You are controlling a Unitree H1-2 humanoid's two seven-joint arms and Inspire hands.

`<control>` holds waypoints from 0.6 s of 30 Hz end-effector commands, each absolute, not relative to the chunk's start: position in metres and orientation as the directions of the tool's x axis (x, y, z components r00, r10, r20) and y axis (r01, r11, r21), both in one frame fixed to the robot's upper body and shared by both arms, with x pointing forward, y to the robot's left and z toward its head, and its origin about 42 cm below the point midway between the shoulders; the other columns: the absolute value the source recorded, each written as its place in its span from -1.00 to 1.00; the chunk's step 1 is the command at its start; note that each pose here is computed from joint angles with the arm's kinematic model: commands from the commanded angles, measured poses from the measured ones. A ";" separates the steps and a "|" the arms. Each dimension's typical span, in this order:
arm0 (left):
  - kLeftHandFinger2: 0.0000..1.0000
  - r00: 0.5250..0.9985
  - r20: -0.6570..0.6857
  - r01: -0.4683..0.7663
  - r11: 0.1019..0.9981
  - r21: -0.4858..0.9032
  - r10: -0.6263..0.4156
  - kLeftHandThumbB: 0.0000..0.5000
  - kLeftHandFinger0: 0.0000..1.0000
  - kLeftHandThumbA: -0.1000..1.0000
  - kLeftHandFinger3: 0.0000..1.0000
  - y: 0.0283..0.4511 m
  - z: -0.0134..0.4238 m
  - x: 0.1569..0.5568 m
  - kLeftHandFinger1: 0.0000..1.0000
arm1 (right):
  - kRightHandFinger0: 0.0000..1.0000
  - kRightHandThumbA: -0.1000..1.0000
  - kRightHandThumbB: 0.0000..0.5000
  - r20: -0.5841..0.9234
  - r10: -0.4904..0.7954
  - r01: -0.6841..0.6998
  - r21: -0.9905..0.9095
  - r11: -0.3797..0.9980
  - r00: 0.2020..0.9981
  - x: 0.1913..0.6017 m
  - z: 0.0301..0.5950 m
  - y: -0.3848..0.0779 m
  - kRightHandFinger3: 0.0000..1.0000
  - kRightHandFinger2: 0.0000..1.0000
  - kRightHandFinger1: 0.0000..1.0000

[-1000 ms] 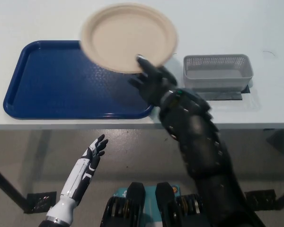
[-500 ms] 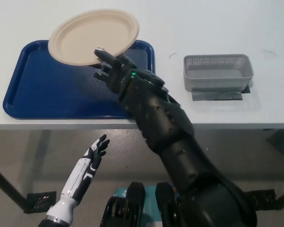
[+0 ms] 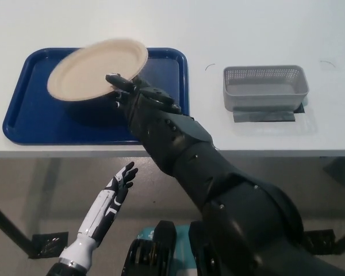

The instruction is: Use the right hand to pick up a plate from a leveled surface and place it into a tray on the left side

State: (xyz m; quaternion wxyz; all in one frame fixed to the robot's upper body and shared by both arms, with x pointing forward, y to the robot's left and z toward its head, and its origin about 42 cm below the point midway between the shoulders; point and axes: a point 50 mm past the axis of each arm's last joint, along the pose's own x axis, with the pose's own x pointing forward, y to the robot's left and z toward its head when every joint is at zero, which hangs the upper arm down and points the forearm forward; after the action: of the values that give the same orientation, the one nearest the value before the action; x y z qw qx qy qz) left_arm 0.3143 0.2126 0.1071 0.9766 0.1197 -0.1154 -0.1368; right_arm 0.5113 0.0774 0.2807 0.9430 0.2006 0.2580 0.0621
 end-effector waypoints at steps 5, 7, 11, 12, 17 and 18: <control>1.00 0.917 0.226 0.262 0.923 0.283 -0.329 -0.04 1.00 1.00 1.00 0.208 0.126 0.323 1.00 | -0.77 -0.60 -0.36 -0.340 0.280 -0.119 0.425 0.897 0.898 0.521 0.316 0.081 1.00 1.00 -0.27; 1.00 0.917 0.226 0.262 0.922 0.285 -0.330 -0.03 1.00 1.00 1.00 0.209 0.126 0.323 1.00 | -0.54 -0.18 -0.02 -0.349 0.312 -0.137 0.444 0.885 0.884 0.522 0.315 0.080 1.00 1.00 0.23; 1.00 0.913 0.223 0.273 0.918 0.287 -0.341 -0.06 1.00 1.00 1.00 0.209 0.128 0.325 1.00 | 1.00 0.88 0.54 -0.328 0.422 -0.287 0.388 0.876 0.845 0.528 0.329 0.076 1.00 1.00 1.00; 1.00 0.913 0.222 0.274 0.918 0.287 -0.342 -0.05 1.00 1.00 1.00 0.208 0.128 0.325 1.00 | 1.00 1.00 0.60 -0.312 0.440 -0.320 0.369 0.873 0.842 0.529 0.333 0.076 1.00 1.00 1.00; 1.00 0.916 0.212 0.272 0.916 0.296 -0.340 0.06 1.00 1.00 1.00 0.209 0.125 0.324 1.00 | 1.00 1.00 0.80 -0.290 0.448 -0.381 0.259 0.887 0.845 0.531 0.347 0.077 1.00 1.00 1.00; 1.00 0.915 0.212 0.273 0.915 0.296 -0.342 0.03 1.00 1.00 1.00 0.209 0.125 0.323 1.00 | 1.00 1.00 0.84 -0.288 0.447 -0.387 0.242 0.890 0.847 0.532 0.351 0.076 1.00 1.00 1.00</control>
State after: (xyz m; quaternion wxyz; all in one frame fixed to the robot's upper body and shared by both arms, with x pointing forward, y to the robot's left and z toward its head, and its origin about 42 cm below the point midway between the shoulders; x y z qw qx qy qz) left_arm 0.3181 0.2104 0.1114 0.9755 0.1220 -0.1101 -0.1464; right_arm 0.5263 0.0600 0.2888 0.9499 0.1444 0.2366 0.1445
